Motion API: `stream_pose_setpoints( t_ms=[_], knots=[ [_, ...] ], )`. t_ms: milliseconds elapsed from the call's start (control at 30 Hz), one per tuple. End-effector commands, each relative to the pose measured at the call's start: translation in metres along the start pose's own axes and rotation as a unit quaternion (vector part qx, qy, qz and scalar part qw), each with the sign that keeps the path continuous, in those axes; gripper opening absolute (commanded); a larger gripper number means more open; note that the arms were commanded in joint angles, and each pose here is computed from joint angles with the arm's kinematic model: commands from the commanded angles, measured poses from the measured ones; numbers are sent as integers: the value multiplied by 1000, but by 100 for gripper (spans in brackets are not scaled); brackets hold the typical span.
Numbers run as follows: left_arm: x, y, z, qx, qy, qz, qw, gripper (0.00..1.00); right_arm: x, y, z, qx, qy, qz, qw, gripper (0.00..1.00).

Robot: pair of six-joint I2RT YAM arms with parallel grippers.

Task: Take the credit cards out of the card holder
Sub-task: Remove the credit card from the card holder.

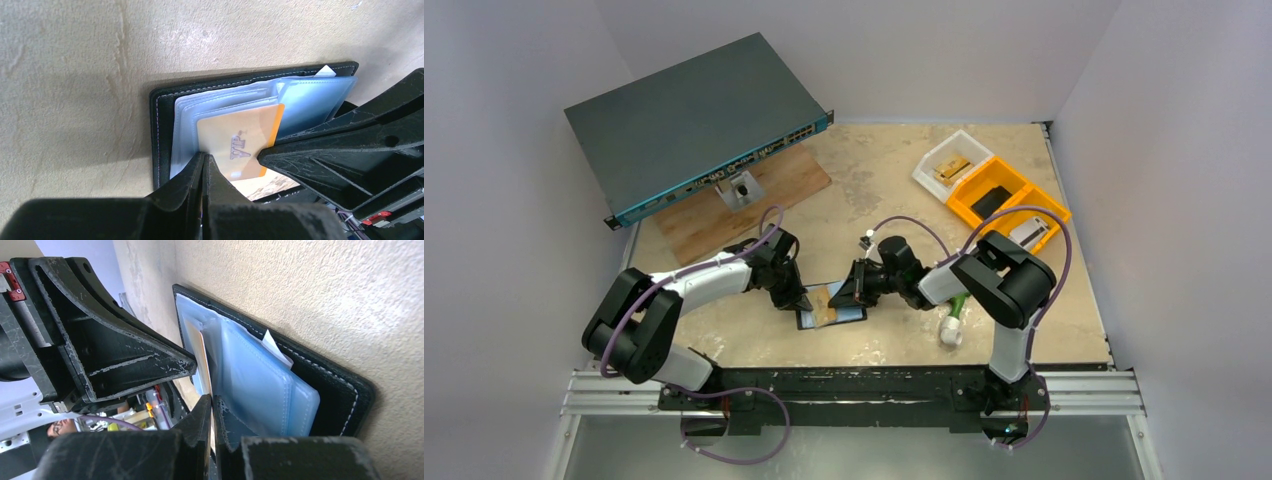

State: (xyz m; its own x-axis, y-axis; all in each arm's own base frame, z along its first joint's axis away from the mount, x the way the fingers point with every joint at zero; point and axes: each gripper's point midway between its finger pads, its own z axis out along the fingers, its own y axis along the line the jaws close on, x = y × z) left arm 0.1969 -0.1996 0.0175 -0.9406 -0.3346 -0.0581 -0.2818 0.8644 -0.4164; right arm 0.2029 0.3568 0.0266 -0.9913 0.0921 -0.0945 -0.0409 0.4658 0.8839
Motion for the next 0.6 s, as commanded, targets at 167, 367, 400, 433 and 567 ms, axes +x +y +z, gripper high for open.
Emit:
stream_pose_setpoints(
  t_ms=[167, 367, 400, 433, 567],
  knots=[
    [6, 54, 9, -109, -9, -8, 994, 0, -18, -2, -13, 16, -37, -15, 999, 0],
    [6, 55, 9, -110, -9, -8, 994, 0, -19, -7, -15, 25, -42, -11, 999, 0],
    [6, 55, 9, -110, -10, -9, 994, 0, -19, -8, -16, 28, -44, -10, 999, 0],
    [6, 56, 8, -110, -10, -9, 994, 0, -20, -9, -17, 31, -45, -10, 998, 0],
    [6, 55, 9, -108, -9, -9, 994, 0, -22, -11, -20, 36, -50, -11, 998, 0]
  ],
)
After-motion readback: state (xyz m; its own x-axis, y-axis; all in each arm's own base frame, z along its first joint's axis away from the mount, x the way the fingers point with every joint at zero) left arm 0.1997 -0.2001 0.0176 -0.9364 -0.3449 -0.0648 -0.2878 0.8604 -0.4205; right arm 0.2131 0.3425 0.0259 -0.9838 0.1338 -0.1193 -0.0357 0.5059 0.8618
